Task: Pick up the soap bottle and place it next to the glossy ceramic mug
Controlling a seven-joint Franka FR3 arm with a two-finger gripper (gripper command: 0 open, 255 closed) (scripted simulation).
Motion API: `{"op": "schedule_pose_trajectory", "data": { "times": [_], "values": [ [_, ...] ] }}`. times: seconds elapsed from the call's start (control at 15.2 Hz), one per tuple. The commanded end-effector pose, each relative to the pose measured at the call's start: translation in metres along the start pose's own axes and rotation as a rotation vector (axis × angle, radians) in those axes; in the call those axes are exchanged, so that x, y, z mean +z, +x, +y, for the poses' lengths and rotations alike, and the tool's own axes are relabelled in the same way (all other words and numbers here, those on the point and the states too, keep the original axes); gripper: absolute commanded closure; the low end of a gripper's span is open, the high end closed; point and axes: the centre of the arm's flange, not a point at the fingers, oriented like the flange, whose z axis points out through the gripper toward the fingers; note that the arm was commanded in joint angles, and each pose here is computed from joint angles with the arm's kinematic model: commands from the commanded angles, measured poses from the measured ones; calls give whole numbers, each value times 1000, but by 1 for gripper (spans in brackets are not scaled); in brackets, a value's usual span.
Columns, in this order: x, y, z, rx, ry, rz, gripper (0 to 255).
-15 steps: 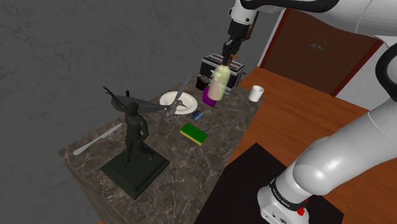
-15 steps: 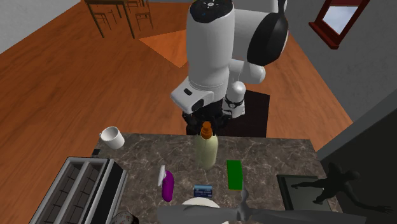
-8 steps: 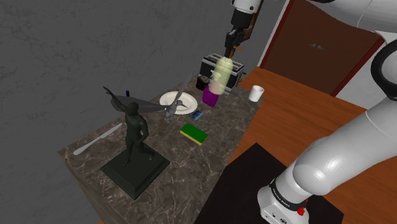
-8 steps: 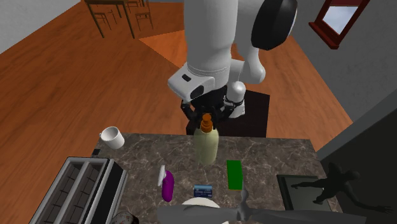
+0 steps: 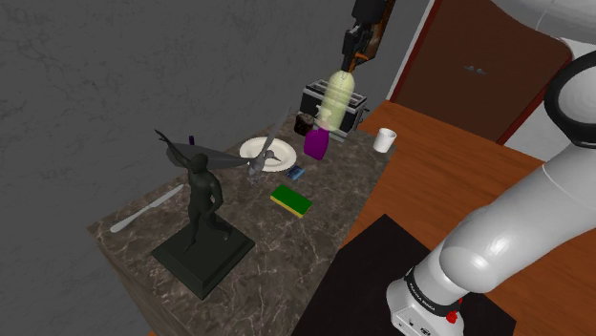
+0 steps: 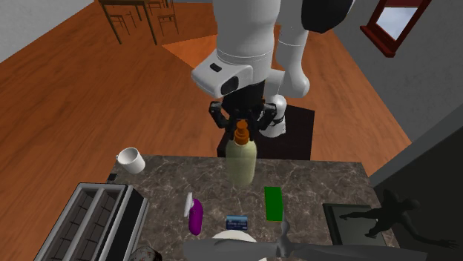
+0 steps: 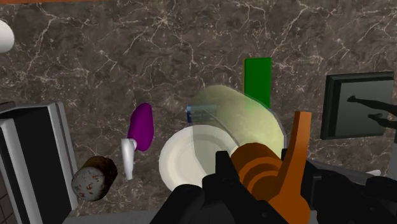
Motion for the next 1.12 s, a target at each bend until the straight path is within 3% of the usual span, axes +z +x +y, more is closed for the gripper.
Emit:
{"op": "schedule_pose_trajectory", "data": {
  "times": [0.0,0.46,1.06],
  "values": [
    [-10,0,0,0,0,0,255],
    [-44,1,-1,0,0,0,255],
    [-5,-33,106,0,0,0,255]
  ]
}}
